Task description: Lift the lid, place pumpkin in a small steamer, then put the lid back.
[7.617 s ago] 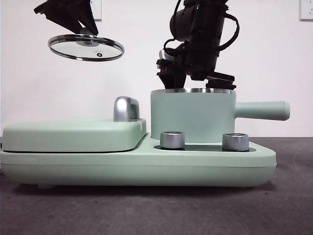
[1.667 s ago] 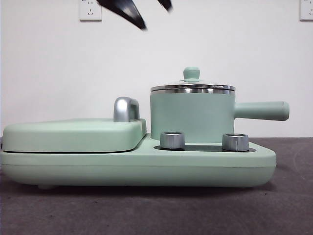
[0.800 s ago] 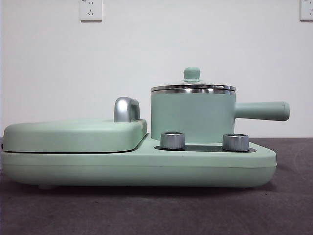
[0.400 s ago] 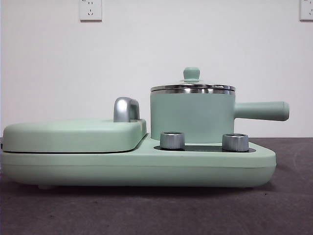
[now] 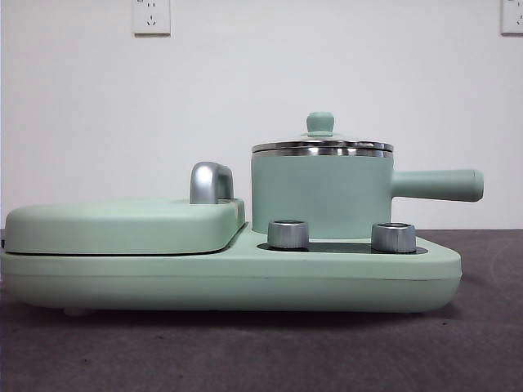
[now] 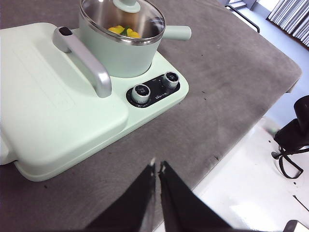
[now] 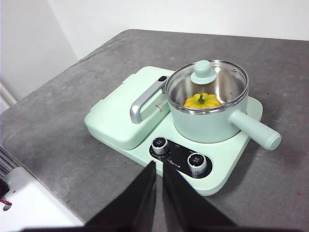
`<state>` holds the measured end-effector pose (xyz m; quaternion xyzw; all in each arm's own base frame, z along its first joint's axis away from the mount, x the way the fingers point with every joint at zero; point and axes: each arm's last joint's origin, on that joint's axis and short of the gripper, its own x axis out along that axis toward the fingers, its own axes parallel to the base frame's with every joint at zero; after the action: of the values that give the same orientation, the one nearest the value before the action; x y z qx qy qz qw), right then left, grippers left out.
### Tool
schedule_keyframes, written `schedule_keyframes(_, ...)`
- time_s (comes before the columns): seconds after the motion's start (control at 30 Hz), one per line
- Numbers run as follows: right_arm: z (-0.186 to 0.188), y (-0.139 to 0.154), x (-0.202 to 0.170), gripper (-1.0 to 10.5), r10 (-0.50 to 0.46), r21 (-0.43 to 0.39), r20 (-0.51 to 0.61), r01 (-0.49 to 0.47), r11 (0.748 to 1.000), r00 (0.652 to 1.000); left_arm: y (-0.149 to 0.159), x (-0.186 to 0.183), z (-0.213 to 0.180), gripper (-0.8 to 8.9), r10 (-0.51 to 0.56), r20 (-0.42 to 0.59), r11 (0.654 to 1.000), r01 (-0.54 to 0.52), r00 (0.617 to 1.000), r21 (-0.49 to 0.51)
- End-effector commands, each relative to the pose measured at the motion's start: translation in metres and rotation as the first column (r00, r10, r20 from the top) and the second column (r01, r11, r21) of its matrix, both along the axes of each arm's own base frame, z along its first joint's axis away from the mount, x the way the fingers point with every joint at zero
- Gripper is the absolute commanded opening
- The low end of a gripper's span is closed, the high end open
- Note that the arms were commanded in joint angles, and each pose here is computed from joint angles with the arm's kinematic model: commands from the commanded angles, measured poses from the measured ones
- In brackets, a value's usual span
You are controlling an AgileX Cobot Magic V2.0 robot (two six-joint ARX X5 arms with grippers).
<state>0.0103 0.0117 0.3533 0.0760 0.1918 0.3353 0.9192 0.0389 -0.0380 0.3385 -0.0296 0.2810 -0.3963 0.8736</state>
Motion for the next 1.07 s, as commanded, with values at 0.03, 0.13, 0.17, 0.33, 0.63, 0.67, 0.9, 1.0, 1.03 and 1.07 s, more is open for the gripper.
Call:
schedule_keyframes(0.03, 0.003, 0.0, 0.0, 0.2, 0.003, 0.017, 0.007, -0.003, 1.0, 1.0, 0.0, 0.001, 0.004, 0.15, 0.005, 0.028, 1.0, -0.005, 1.0, -0.018)
schedule_keyframes(0.13, 0.003, 0.0, 0.0, 0.2, 0.003, 0.017, 0.007, -0.003, 1.0, 1.0, 0.001, 0.003, 0.001, 0.15, 0.044, 0.033, 0.999, -0.043, 0.998, -0.024)
schedule_keyframes(0.17, 0.003, 0.0, 0.0, 0.2, 0.003, 0.017, 0.007, -0.003, 1.0, 1.0, 0.001, 0.005, -0.002, 0.15, 0.067, 0.041, 0.997, -0.065, 0.997, -0.033)
schedule_keyframes(0.33, 0.003, 0.0, 0.0, 0.2, 0.003, 0.017, 0.007, -0.003, 1.0, 1.0, 0.009, 0.021, -0.039, 0.15, 0.28, 0.195, 0.959, -0.263, 0.94, -0.106)
schedule_keyframes(0.63, 0.003, 0.0, 0.0, 0.2, 0.003, 0.017, 0.007, -0.003, 1.0, 1.0, 0.025, 0.047, -0.132, 0.15, 0.517, 0.41, 0.855, -0.474, 0.752, -0.209)
schedule_keyframes(0.67, 0.003, 0.0, 0.0, 0.2, 0.003, 0.017, 0.007, -0.003, 1.0, 1.0, 0.026, 0.049, -0.14, 0.15, 0.527, 0.409, 0.849, -0.488, 0.746, -0.203)
schedule_keyframes(0.9, 0.003, 0.0, 0.0, 0.2, 0.003, 0.017, 0.007, -0.003, 1.0, 1.0, 0.033, 0.055, -0.176, 0.15, 0.643, 0.37, 0.754, -0.638, 0.67, -0.156)
schedule_keyframes(1.0, 0.003, 0.0, 0.0, 0.2, 0.003, 0.017, 0.007, -0.003, 1.0, 1.0, 0.035, 0.056, -0.179, 0.15, 0.679, 0.37, 0.716, -0.683, 0.634, -0.145)
schedule_keyframes(1.03, 0.003, 0.0, 0.0, 0.2, 0.003, 0.017, 0.007, -0.003, 1.0, 1.0, 0.035, 0.056, -0.18, 0.15, 0.69, 0.371, 0.703, -0.697, 0.621, -0.141)
schedule_keyframes(1.07, 0.003, 0.0, 0.0, 0.2, 0.003, 0.017, 0.007, -0.003, 1.0, 1.0, 0.036, 0.056, -0.18, 0.15, 0.698, 0.371, 0.694, -0.706, 0.613, -0.139)
